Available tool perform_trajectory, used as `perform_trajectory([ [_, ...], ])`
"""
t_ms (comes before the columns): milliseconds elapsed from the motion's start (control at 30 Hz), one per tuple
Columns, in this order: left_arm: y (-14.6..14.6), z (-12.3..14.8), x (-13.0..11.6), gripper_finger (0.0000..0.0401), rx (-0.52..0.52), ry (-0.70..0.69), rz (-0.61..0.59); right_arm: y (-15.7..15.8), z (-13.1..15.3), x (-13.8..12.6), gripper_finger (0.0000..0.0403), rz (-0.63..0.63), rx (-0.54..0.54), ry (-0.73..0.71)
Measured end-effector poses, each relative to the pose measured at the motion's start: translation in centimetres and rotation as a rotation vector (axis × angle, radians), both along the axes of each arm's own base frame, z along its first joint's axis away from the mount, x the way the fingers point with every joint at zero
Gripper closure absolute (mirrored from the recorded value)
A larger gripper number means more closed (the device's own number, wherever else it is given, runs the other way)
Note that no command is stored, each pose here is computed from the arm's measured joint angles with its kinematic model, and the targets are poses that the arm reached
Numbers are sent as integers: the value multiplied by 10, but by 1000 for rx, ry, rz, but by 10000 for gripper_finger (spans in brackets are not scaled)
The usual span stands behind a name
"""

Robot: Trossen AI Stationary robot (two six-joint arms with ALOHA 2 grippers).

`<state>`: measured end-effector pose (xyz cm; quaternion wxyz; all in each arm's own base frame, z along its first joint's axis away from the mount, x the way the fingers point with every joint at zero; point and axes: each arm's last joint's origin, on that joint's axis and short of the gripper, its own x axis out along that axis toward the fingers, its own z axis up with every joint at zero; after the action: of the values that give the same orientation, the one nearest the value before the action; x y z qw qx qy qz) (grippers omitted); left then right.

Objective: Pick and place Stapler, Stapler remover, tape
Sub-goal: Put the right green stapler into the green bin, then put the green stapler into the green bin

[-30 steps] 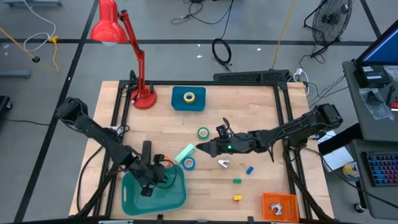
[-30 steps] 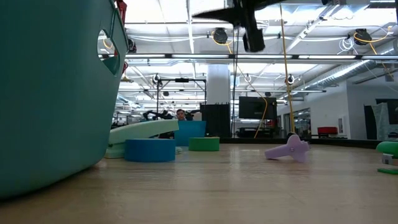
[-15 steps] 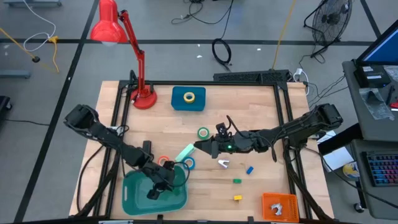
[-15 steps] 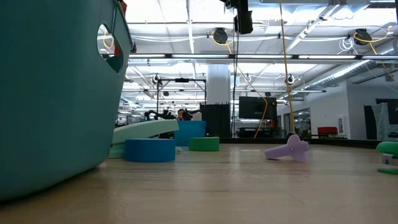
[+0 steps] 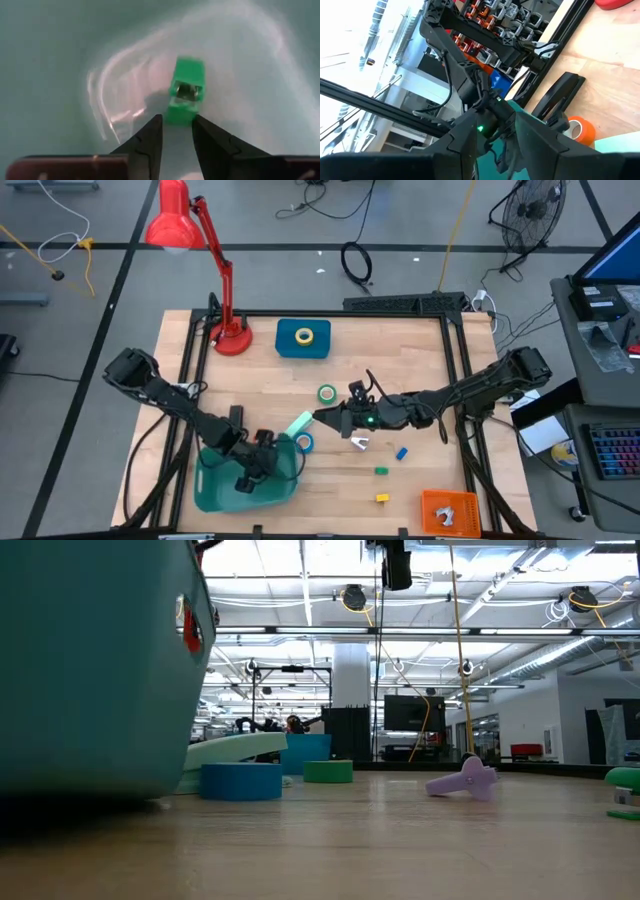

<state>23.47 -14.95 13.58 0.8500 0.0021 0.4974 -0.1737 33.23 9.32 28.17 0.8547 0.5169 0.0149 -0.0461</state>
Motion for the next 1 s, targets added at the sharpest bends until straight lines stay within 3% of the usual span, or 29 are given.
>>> perform_trajectory([
  [200,-3,-1,-4,282,31,17,-16,0,0,0,273,-1,9,-1],
  [333,-5,3,-7,281,23,3,46,0,0,0,273,-5,8,-1],
  [533,-8,27,-11,280,48,-103,102,0,0,0,273,-6,14,-1],
  [833,3,52,-21,279,110,-155,161,0,-1,0,273,-7,22,10],
  [1000,11,70,-26,279,144,-199,262,1,-1,0,273,-4,21,13],
])
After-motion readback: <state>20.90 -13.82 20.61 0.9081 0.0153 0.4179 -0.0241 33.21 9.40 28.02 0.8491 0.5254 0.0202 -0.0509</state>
